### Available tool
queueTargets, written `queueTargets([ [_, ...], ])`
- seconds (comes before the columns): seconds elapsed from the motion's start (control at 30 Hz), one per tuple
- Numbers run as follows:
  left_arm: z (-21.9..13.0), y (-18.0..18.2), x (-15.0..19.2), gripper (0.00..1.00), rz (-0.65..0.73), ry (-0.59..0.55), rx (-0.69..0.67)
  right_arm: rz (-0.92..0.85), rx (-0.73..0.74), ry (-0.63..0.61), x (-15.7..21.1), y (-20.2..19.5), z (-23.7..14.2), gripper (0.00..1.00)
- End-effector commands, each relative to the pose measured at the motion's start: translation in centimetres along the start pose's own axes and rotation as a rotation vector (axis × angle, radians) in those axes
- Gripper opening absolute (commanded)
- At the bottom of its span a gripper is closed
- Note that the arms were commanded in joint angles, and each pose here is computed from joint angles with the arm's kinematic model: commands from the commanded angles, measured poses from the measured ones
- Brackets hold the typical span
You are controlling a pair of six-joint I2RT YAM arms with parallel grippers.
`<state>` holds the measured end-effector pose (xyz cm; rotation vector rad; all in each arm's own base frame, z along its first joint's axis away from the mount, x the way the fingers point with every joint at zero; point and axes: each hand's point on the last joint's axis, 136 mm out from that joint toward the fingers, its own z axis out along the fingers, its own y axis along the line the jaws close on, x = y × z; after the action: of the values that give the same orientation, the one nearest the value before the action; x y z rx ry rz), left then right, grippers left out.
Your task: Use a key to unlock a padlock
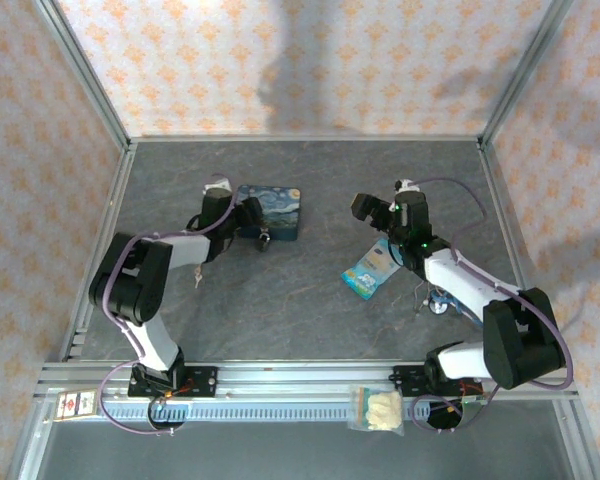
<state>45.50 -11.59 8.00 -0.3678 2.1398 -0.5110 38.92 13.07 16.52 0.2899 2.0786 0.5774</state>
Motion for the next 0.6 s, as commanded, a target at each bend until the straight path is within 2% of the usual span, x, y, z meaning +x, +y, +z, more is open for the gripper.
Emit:
queueTargets([
  [0.0,1.1,-2.7,0.0,0.69,-0.095,-0.044,0.056,0.012,-0.004,-0.008,-0.5,0.6,-0.1,1.00],
  [0.17,2.6,-5.8,0.6,0.70,-0.083,-0.026,0.099,0.023,-0.005,0.005,0.1,0.3,-0.1,1.00],
  [0.27,2.0,-5.7,-0.2,0.74,-0.090,-0.054,0.077,0.031,-0.019,0.030,0.8,0.4,0.1,1.00],
  [0.43,-1.5,-2.3,-2.6,0.80,-0.072,-0.110,-0.037,0.006,-0.045,0.064,2.1,1.3,0.4,1.00],
  [0.57,-4.1,2.4,-2.2,0.81,-0.012,-0.016,-0.197,-0.021,-0.058,0.089,3.2,2.3,0.9,1.00],
])
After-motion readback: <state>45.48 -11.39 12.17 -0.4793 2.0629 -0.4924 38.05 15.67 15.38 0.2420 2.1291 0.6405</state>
